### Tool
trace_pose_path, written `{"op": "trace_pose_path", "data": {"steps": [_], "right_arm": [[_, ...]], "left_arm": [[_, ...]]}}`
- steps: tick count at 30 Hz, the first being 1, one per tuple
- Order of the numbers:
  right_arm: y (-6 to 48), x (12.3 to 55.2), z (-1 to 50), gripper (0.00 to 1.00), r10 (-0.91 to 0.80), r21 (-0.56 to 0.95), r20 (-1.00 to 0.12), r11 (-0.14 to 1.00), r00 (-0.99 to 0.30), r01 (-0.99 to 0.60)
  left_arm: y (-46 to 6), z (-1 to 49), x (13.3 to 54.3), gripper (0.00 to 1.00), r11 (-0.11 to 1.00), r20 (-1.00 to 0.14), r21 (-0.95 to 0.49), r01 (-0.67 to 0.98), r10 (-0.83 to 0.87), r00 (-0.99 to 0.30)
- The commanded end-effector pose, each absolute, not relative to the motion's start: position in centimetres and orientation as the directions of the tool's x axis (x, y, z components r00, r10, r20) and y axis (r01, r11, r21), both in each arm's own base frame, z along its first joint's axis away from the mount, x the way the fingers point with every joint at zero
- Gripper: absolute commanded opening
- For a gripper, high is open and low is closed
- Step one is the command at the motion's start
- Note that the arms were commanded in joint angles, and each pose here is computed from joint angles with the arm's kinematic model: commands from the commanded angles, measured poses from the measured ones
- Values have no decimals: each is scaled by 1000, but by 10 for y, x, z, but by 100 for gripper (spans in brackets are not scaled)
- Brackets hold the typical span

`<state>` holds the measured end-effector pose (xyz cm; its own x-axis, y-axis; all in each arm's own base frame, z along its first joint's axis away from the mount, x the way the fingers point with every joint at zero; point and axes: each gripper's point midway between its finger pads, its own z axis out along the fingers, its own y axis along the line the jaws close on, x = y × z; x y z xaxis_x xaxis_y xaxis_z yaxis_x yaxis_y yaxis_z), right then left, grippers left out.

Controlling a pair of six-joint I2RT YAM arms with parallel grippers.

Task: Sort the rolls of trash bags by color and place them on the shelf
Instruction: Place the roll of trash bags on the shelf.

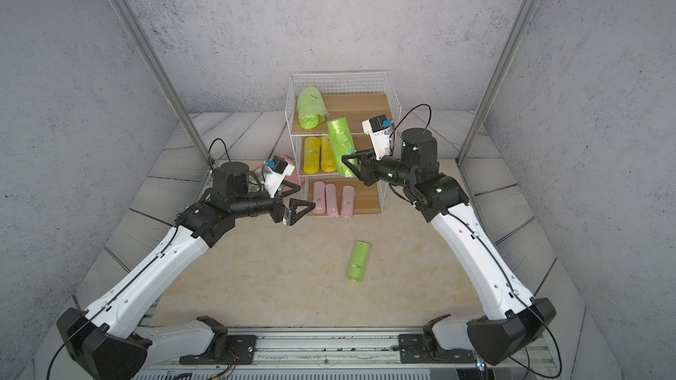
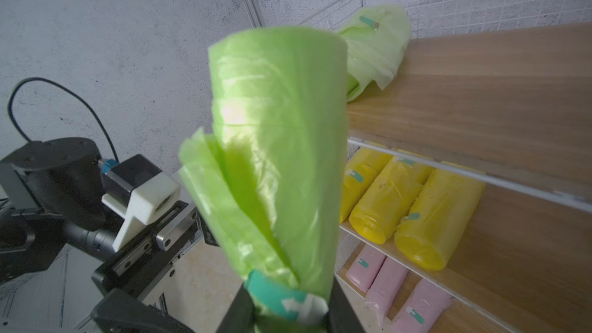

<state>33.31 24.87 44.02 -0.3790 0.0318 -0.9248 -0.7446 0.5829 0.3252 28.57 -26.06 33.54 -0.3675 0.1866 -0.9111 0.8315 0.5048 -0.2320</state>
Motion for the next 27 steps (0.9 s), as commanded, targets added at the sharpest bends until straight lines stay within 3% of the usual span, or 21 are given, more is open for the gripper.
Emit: {"op": "trace_pose_path", "data": {"steps": [1,18,22,27], "right_arm": [[250,352,469,0,106,334,-935,585,-339,-739],[277,434,496,1,249,483,-875,518,-415,-706],[284,448,489,7,257,514,-856,503,-448,-695],[286,462,479,25,268,544,-836,506,-478,-669]], "left_arm": [[-257,339,290,97,522,-911,-234,820,178,-373],[-254,332,291,97,533,-906,-231,814,188,-380],[-253,331,290,97,536,-905,-229,812,190,-381],[-252,329,290,97,537,-903,-230,811,193,-384]]}}
